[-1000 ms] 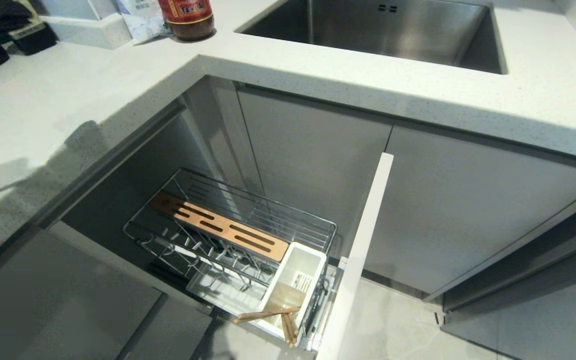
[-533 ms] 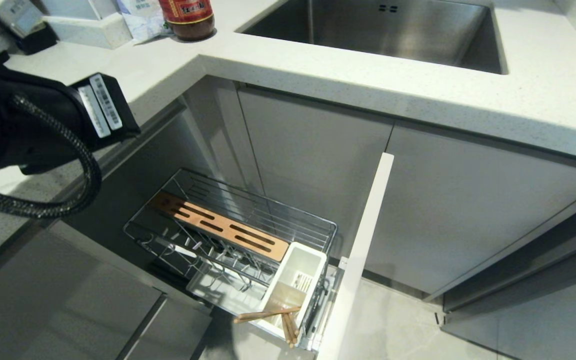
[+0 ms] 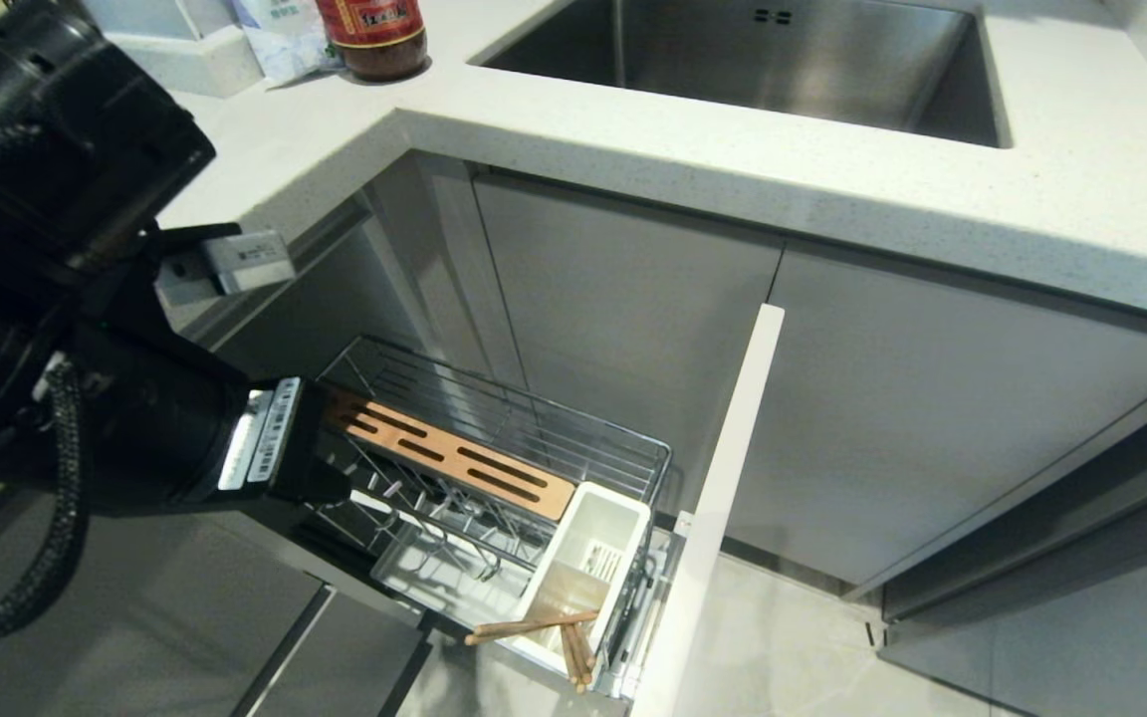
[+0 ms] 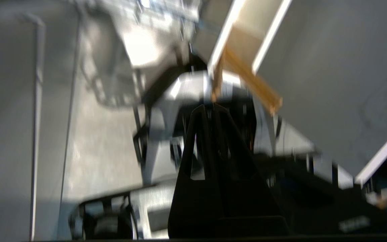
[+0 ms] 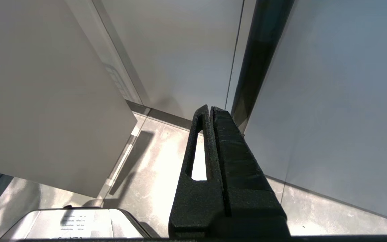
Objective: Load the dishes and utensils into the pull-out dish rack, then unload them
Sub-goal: Take the chopsticks out of the cupboard
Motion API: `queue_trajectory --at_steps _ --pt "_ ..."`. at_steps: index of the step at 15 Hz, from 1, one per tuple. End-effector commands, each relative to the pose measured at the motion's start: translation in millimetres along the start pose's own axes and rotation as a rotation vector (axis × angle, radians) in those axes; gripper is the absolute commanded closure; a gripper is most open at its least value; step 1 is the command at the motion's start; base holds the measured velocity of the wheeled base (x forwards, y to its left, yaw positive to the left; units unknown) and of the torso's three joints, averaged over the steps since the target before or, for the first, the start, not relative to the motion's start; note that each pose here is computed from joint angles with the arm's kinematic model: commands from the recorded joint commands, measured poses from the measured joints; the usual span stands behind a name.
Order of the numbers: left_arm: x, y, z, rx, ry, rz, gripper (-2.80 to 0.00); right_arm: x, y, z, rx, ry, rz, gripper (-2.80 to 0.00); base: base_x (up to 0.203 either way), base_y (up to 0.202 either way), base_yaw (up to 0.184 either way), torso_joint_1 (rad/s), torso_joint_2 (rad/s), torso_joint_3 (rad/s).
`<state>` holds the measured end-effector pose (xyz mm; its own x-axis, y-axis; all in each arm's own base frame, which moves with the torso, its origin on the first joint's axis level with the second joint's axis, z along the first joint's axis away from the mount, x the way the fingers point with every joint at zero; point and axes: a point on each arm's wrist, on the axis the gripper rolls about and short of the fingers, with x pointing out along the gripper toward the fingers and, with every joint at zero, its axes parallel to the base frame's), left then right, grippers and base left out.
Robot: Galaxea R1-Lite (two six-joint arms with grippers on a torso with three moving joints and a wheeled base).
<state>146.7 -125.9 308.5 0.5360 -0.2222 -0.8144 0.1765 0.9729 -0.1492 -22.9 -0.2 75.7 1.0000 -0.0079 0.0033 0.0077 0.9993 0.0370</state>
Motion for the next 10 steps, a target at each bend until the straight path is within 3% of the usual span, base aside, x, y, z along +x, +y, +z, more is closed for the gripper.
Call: queue_trajectory --at_steps 1,6,8,10 --pt "19.8 -7.5 3.3 0.015 0.105 0.017 0.00 0.1 0.0 0.1 0.000 0.000 0.000 0.00 0.000 0.000 0.000 0.000 0.00 0.000" --pt "70.6 -19.2 3.3 0.051 0.424 0.055 0.00 0.1 0.0 0.1 0.000 0.000 0.000 0.00 0.000 0.000 0.000 0.000 0.00 0.000" --pt "87.8 -19.2 5.3 0.068 0.542 0.013 0.00 0.1 0.0 0.1 0.000 0.000 0.000 0.00 0.000 0.000 0.000 0.000 0.00 0.000" --pt "100.2 -15.5 12.5 0.056 0.598 -0.046 0.00 0.1 0.0 0.1 0.000 0.000 0.000 0.00 0.000 0.000 0.000 0.000 0.00 0.000"
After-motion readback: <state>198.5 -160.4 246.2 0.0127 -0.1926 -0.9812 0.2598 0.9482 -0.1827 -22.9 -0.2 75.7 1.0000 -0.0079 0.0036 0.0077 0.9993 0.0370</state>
